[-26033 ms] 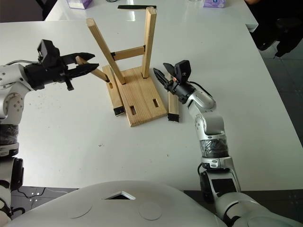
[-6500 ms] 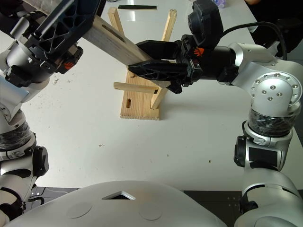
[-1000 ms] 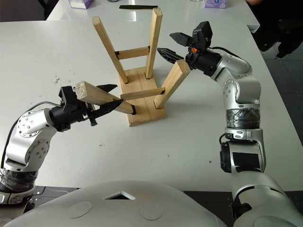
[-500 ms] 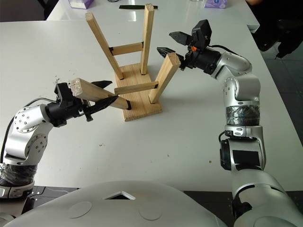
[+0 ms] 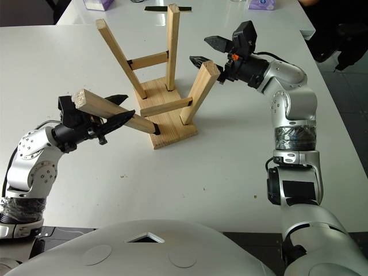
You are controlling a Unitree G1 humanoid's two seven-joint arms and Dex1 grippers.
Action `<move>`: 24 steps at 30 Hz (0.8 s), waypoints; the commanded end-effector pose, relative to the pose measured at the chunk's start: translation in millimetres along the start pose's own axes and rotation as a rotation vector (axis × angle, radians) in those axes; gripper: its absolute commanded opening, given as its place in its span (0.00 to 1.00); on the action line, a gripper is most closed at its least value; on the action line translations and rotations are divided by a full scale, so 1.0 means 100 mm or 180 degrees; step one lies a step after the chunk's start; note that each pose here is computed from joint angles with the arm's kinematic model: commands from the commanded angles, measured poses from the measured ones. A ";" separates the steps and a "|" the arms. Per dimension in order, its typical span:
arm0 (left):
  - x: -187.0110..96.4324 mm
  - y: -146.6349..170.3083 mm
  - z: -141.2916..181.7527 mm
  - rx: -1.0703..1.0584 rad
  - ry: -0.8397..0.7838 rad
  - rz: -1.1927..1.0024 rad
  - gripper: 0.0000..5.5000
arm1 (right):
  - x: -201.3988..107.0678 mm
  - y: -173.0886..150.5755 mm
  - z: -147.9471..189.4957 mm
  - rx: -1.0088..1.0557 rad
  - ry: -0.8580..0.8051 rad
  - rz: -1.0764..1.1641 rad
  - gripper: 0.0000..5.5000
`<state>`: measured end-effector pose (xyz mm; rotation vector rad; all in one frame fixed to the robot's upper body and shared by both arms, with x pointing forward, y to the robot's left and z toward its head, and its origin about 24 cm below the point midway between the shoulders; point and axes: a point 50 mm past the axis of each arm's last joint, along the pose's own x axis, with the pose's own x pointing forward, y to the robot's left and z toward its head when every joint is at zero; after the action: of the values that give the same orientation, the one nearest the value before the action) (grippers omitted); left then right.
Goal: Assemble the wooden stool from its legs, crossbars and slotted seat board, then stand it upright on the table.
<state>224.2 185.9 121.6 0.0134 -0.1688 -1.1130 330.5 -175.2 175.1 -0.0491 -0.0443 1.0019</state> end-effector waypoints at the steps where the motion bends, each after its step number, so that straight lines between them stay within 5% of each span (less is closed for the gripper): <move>1: -0.05 0.01 -0.16 -0.0136 0.0610 -0.0067 0.37 | 0.07 0.05 0.28 -0.0137 -0.0280 0.0020 0.69; 15: -0.01 0.22 0.00 -0.0095 0.0927 -0.0329 0.37 | -0.04 0.72 1.19 -0.0068 -0.1352 0.0308 0.69; 24: 0.03 0.11 0.00 0.0027 0.1015 -0.0242 0.37 | 0.09 1.23 1.14 0.0306 -0.1222 0.0319 0.44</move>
<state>240.2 182.5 141.6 0.1726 -0.0252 -1.2176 228.5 -111.2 296.9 0.2576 -0.4416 1.1288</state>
